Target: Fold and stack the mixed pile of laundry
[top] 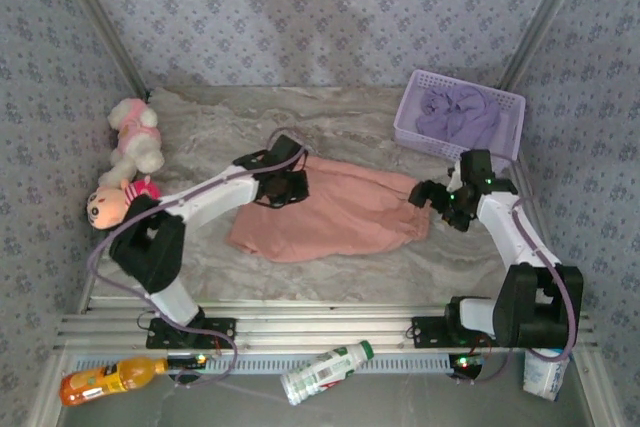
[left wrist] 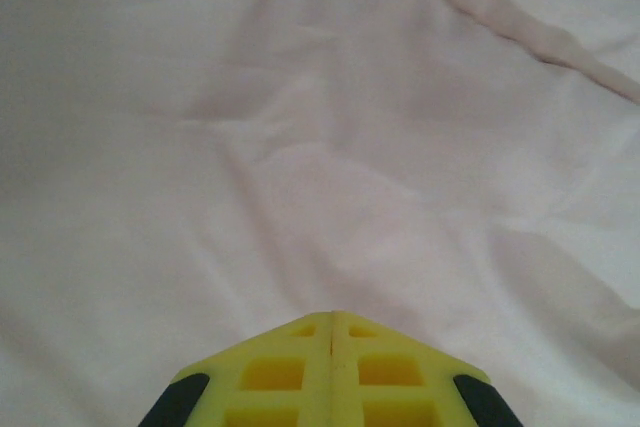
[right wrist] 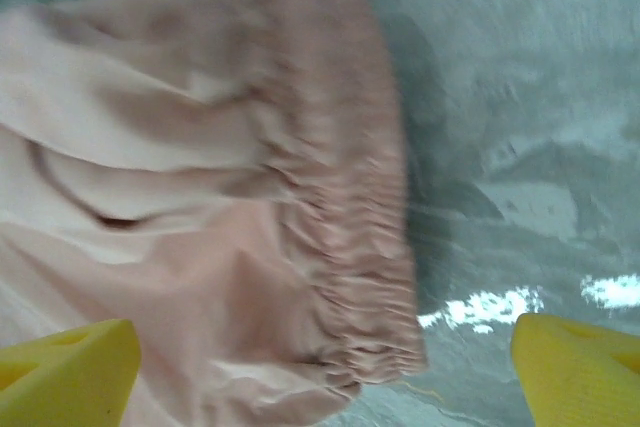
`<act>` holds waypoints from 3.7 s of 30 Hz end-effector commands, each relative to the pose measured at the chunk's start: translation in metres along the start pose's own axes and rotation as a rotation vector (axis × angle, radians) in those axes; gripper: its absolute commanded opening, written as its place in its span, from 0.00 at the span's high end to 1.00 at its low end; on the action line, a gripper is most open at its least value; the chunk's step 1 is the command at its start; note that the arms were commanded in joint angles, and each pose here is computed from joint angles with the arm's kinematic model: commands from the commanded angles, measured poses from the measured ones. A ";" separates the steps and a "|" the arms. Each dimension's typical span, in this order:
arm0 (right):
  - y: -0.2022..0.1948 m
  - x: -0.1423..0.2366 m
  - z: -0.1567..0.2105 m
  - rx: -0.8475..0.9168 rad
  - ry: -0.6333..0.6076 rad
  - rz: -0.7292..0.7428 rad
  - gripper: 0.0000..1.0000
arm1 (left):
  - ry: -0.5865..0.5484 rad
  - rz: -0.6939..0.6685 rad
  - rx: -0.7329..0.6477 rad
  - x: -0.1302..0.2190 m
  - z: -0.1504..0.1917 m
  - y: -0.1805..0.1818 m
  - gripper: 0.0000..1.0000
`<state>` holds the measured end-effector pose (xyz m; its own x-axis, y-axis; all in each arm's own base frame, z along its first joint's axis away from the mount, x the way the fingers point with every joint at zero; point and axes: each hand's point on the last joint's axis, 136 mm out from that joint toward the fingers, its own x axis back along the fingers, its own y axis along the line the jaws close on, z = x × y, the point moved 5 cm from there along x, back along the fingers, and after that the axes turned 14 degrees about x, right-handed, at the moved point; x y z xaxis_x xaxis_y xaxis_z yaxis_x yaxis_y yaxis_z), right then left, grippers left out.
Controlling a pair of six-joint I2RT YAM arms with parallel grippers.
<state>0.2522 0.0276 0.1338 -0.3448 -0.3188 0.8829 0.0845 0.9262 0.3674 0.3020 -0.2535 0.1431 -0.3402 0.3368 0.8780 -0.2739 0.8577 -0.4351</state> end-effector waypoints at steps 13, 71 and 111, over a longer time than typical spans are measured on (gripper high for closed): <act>0.032 -0.078 0.010 -0.084 0.028 -0.013 0.14 | 0.155 -0.145 -0.110 -0.070 -0.002 0.010 1.00; 0.149 0.019 -0.039 0.708 0.057 0.381 1.00 | 0.192 -0.304 -0.043 -0.044 0.046 0.116 1.00; 0.188 -0.005 -0.031 0.413 -0.037 -0.218 0.24 | -0.090 0.028 0.151 0.084 -0.014 0.091 0.35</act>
<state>0.3051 0.2194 0.2210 -0.3381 -0.5773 0.7432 -0.4530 0.7921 0.4091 0.2543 -0.1125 0.1594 -0.3603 0.2219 0.9061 -0.4531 0.8074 -0.3779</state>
